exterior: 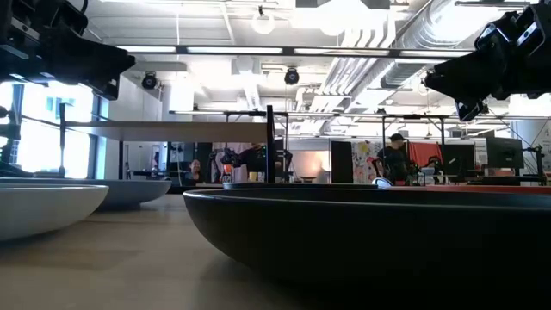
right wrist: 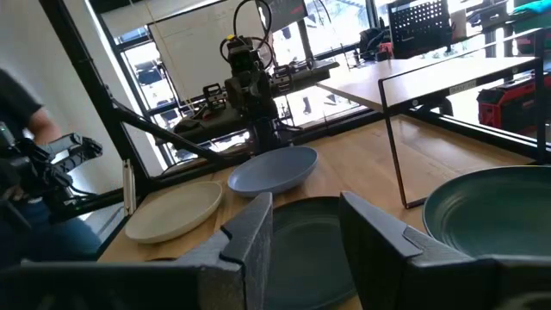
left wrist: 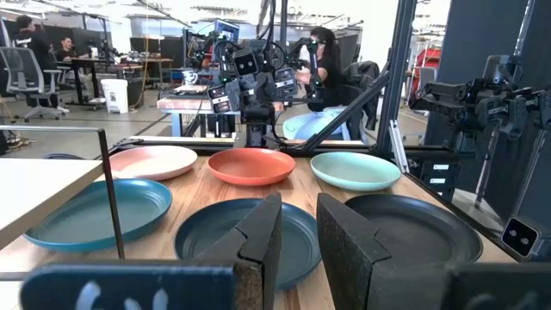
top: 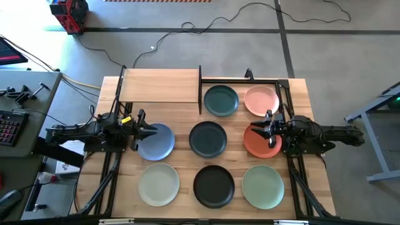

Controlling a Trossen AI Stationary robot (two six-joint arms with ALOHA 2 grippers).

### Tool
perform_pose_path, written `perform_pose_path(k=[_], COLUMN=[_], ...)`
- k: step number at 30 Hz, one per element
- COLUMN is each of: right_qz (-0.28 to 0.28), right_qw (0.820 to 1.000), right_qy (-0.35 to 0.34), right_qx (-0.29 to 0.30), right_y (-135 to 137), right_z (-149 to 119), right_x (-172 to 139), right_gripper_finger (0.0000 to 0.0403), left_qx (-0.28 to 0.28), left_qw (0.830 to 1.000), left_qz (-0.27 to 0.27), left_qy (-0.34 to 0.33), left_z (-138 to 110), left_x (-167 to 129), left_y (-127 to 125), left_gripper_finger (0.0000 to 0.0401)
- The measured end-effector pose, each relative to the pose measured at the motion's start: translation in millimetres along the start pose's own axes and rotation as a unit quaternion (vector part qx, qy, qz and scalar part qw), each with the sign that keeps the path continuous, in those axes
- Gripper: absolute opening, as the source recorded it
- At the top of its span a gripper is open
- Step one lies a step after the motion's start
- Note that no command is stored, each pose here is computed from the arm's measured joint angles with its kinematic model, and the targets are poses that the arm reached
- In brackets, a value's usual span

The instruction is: Place and stack plates onto a shelf

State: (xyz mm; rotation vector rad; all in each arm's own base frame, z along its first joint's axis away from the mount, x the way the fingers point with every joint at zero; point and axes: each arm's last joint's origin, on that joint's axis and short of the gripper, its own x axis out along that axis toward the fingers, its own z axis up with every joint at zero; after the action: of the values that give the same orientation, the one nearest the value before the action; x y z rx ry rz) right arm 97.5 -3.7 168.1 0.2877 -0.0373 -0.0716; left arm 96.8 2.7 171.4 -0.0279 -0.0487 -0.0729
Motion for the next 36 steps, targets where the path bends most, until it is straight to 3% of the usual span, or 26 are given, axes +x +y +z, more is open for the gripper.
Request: perform_pose_path(k=[26, 36], right_qz=[0.0, 0.0], right_qw=[1.0, 1.0], right_qy=[0.0, 0.0], right_qx=[0.0, 0.0], right_y=[0.0, 0.0], right_z=[0.0, 0.1], right_x=[0.0, 0.0], right_gripper_finger=[0.0124, 0.0124], left_qx=[-0.002, -0.108], left_qw=[1.0, 0.994], left_qz=[0.002, 0.001], left_qy=[-0.005, -0.008], left_z=[1.0, 1.6], left_x=[0.0, 0.0], left_y=[0.1, 0.1], left_gripper_finger=[0.0066, 0.0066])
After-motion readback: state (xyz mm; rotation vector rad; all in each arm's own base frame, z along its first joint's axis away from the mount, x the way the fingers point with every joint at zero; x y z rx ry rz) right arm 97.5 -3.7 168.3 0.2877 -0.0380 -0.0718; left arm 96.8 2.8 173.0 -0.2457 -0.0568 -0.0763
